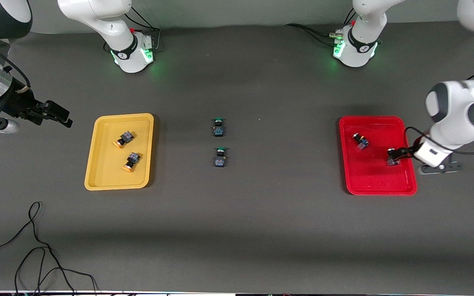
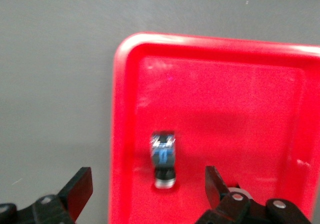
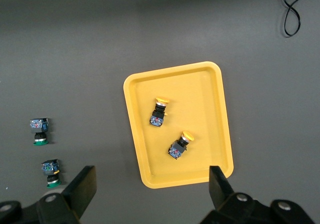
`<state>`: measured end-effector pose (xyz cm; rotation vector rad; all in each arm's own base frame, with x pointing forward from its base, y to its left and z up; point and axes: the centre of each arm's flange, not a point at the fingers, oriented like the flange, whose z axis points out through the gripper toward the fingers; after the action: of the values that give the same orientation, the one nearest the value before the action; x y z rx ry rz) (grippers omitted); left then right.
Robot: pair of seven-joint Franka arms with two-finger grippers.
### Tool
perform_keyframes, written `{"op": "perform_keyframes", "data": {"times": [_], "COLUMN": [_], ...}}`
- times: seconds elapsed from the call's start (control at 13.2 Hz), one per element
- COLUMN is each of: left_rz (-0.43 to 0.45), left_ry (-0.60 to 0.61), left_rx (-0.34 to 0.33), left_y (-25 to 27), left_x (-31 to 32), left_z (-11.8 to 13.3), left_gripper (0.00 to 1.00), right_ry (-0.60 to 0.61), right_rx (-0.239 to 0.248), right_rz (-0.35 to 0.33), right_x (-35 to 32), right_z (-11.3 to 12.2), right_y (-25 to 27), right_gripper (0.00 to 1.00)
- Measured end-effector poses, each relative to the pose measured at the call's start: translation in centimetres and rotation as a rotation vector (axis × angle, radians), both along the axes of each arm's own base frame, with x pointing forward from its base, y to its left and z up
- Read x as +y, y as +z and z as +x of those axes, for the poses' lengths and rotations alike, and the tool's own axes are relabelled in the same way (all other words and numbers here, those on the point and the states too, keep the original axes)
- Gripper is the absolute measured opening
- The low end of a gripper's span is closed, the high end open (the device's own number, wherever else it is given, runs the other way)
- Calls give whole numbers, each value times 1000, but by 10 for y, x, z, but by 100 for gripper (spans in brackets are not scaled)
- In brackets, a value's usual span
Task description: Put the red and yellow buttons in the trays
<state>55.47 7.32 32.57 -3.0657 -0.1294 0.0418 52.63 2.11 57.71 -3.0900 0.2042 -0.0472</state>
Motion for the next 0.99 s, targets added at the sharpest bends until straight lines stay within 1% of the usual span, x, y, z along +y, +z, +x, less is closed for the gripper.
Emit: {"op": "perform_keyframes", "data": {"times": [0.08,0.23,0.3,0.46,0.61,0.76,0.99], "left_rz": [24,46,33,-6,-21,-47,-54], "left_ry": [-2,-21,-33,-61,-79,-77,-76], "left_rx": [10,-1,-12,-43,-62,-66,-74], "left_y": [42,122,156,206,230,233,237], "left_x": [-4,-28,-45,-77,-93,-97,-100], "left_z": [6,19,23,29,30,30,28], "left_gripper": [100,100,100,100,100,100,100], "right_ry": [12,20,22,22,22,22,22], "right_rx": [-1,-3,-2,3,4,2,-1], "right_rz": [-1,-1,-2,-2,-2,-2,-2], "right_x": [2,3,2,2,2,1,1], "right_z": [0,0,0,2,3,3,3], "right_y": [0,1,1,-2,-3,-2,-1], "right_gripper": [100,100,100,100,100,100,100]}}
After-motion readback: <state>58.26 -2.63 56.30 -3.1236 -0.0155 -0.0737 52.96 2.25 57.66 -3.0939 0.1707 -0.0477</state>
